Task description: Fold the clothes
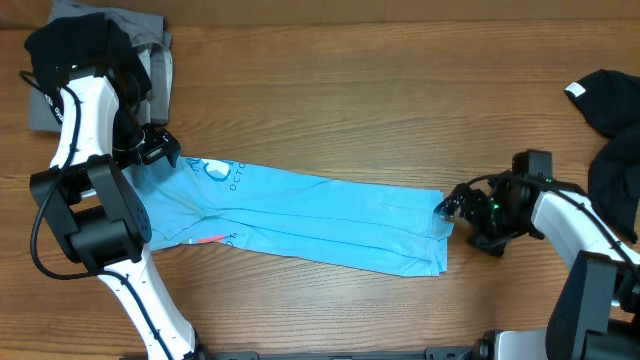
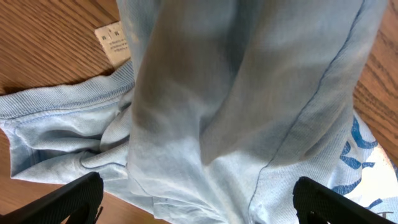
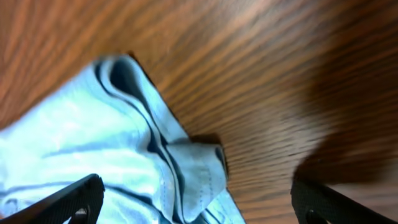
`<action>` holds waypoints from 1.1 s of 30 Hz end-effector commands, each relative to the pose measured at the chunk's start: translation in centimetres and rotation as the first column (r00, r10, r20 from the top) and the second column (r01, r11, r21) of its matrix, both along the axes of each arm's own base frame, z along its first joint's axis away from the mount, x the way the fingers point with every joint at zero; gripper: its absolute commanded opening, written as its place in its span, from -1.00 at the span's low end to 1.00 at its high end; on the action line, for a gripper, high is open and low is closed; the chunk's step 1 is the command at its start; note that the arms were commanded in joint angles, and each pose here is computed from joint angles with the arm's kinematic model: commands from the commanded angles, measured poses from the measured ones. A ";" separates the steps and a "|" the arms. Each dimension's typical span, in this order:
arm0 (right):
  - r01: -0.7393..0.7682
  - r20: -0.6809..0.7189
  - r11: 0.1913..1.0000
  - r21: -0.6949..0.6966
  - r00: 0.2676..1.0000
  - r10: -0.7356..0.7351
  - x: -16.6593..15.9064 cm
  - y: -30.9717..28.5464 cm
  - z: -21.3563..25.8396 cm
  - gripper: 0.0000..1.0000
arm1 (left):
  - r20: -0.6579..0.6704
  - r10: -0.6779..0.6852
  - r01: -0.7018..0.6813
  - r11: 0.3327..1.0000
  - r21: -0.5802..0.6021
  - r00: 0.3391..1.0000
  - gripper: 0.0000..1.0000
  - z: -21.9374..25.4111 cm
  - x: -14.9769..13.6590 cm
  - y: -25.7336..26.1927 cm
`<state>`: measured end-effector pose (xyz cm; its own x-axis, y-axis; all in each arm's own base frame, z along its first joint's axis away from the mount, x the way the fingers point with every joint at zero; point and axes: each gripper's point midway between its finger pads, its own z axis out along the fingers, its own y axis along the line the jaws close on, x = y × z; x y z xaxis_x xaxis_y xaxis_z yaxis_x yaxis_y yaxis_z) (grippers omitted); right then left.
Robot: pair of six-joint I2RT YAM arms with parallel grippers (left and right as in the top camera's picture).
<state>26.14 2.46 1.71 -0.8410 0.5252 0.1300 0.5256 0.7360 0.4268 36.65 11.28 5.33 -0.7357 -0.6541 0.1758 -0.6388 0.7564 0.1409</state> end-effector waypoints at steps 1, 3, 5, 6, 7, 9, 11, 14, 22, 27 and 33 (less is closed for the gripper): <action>-0.028 0.013 0.995 0.097 1.000 0.027 -0.7 1.8 -0.2 1.00 | 0.020 -0.002 0.002 1.000 0.002 1.000 1.00 0.1 0.6 -0.2; -0.030 0.012 0.993 0.115 1.000 0.029 -1.1 2.2 -0.5 1.00 | 0.023 -0.002 0.002 1.000 0.002 1.000 1.00 0.1 0.7 -0.2; -0.039 0.017 0.993 0.114 0.999 0.037 -1.3 2.4 -0.8 1.00 | 0.024 -0.002 0.002 1.000 0.002 1.000 1.00 0.1 0.7 -0.2; -0.038 0.017 0.993 0.115 0.999 0.037 -1.3 2.5 -1.0 1.00 | 0.024 -0.002 0.002 1.000 0.002 1.000 1.00 0.1 0.7 -0.2; -0.035 0.014 0.993 0.116 0.999 0.033 -1.4 2.7 -1.1 1.00 | 0.024 -0.002 0.002 1.000 0.002 1.000 1.00 0.1 0.7 -0.2; -0.026 0.007 0.992 0.126 1.000 0.026 -1.5 3.2 -1.3 0.99 | 0.024 -0.002 0.002 1.000 0.002 1.000 1.00 0.1 0.7 -0.2; -0.026 -0.005 0.991 0.131 1.000 0.027 -1.8 3.7 -1.4 0.97 | 0.024 -0.002 0.002 1.000 0.001 1.000 1.00 0.1 0.7 -0.2; -0.058 -0.014 0.990 0.129 0.998 0.060 -2.3 4.5 -1.6 0.97 | 0.024 -0.002 0.002 1.000 0.002 1.000 1.00 0.1 0.7 -0.2; -0.080 -0.032 0.993 0.093 0.996 0.083 -2.5 5.9 -2.0 0.51 | 0.023 -0.002 0.002 1.000 0.002 1.000 1.00 0.1 0.7 -0.2; -0.028 -0.066 0.998 0.048 0.997 0.031 -2.5 5.7 -2.4 -0.37 | 0.021 -0.002 0.002 1.000 0.001 1.000 1.00 0.1 0.7 -0.2; 0.009 -0.059 0.999 0.033 0.998 -0.007 -1.8 5.2 -2.4 -0.92 | 0.019 -0.002 0.002 1.000 0.001 1.000 1.00 0.1 0.6 -0.2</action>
<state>24.51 8.42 -0.03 -0.8474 0.4929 0.1976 0.5238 0.7148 0.4633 36.86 11.34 5.28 -0.7372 -0.6545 0.1677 -0.6400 0.7560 0.1372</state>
